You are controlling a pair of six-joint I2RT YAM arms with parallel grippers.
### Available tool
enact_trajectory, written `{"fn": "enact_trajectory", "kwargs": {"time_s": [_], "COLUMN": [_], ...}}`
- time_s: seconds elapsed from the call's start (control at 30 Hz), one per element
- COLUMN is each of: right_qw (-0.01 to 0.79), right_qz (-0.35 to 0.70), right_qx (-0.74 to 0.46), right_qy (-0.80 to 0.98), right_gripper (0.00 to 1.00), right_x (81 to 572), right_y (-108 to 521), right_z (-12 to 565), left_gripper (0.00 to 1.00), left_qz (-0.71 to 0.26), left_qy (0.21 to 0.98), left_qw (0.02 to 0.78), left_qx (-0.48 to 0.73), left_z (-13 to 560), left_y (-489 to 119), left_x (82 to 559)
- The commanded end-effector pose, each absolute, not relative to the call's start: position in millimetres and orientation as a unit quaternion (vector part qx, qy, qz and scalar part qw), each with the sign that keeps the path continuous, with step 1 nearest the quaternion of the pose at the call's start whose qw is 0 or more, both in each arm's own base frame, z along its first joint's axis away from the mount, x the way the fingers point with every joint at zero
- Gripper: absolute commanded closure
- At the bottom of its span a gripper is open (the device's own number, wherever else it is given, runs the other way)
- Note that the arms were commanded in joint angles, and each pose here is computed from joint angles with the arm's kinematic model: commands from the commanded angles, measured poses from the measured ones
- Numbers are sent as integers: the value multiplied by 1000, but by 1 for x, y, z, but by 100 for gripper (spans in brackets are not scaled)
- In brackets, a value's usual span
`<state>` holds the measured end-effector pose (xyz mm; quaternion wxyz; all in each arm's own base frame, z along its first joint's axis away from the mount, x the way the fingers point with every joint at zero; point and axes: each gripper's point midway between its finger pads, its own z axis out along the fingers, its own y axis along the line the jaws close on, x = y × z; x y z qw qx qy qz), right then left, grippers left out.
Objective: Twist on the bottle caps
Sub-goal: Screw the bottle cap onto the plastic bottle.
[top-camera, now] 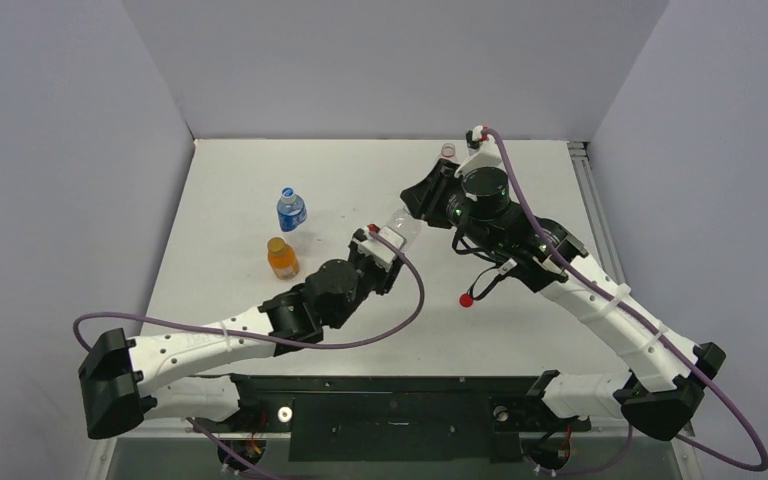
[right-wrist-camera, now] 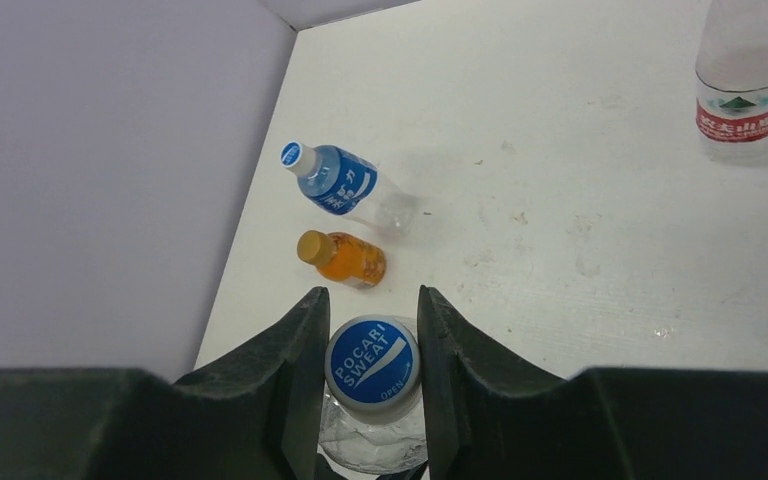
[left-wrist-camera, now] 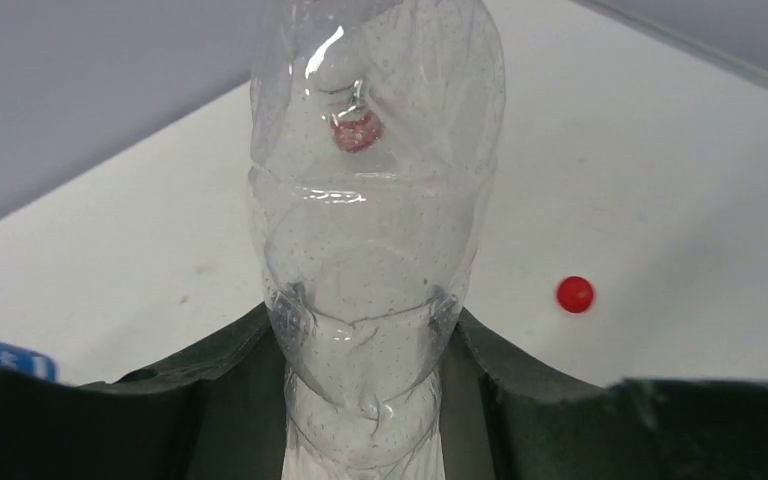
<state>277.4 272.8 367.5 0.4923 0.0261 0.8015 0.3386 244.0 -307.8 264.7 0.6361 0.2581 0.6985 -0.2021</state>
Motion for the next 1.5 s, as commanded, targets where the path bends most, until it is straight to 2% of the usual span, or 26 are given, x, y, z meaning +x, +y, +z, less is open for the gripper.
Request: {"fn": "enact_trajectory", "kwargs": {"time_s": [0.0, 0.17, 0.23, 0.27, 0.3, 0.33, 0.37, 0.4, 0.47, 0.6, 0.73, 0.9, 1.13, 1.47], "right_qw": [437, 433, 434, 439, 446, 450, 457, 462, 466, 462, 460, 447, 434, 421], "right_qz": [324, 335, 338, 337, 336, 338, 337, 341, 351, 354, 330, 329, 331, 322], "right_qx": [51, 61, 57, 55, 49, 47, 40, 40, 25, -29, -62, -83, -98, -106], "right_qy": [838, 835, 833, 831, 828, 825, 822, 817, 812, 813, 822, 828, 832, 841], "right_gripper": [100, 100, 100, 93, 71, 62, 46, 35, 30, 29, 29, 34, 49, 51], "right_x": [264, 267, 267, 269, 269, 270, 271, 272, 272, 261, 248, 237, 230, 230], "right_y": [285, 293, 295, 292, 290, 285, 281, 275, 266, 257, 249, 256, 268, 274], "right_z": [337, 335, 339, 345, 351, 356, 362, 369, 379, 390, 391, 389, 384, 373], "left_gripper": [100, 100, 100, 100, 100, 100, 100, 100, 100, 100, 100, 100, 100, 100], "left_qz": [-40, 30, 28, 21, 9, -11, -32, -58, -116, -212, -257, -266, -272, -272], "left_qy": [653, 642, 638, 637, 639, 636, 643, 642, 642, 630, 619, 615, 613, 612], "left_qw": [735, 741, 739, 737, 735, 727, 720, 708, 692, 666, 659, 656, 658, 661], "left_qx": [177, 195, 213, 226, 228, 260, 258, 288, 310, 338, 342, 348, 344, 339], "left_z": [322, 312, 308, 305, 303, 298, 295, 289, 281, 275, 274, 273, 275, 279], "left_y": [-276, -281, -286, -288, -289, -295, -295, -300, -306, -307, -300, -300, -298, -296], "left_x": [273, 271, 269, 267, 267, 264, 266, 261, 253, 239, 236, 233, 232, 231]}}
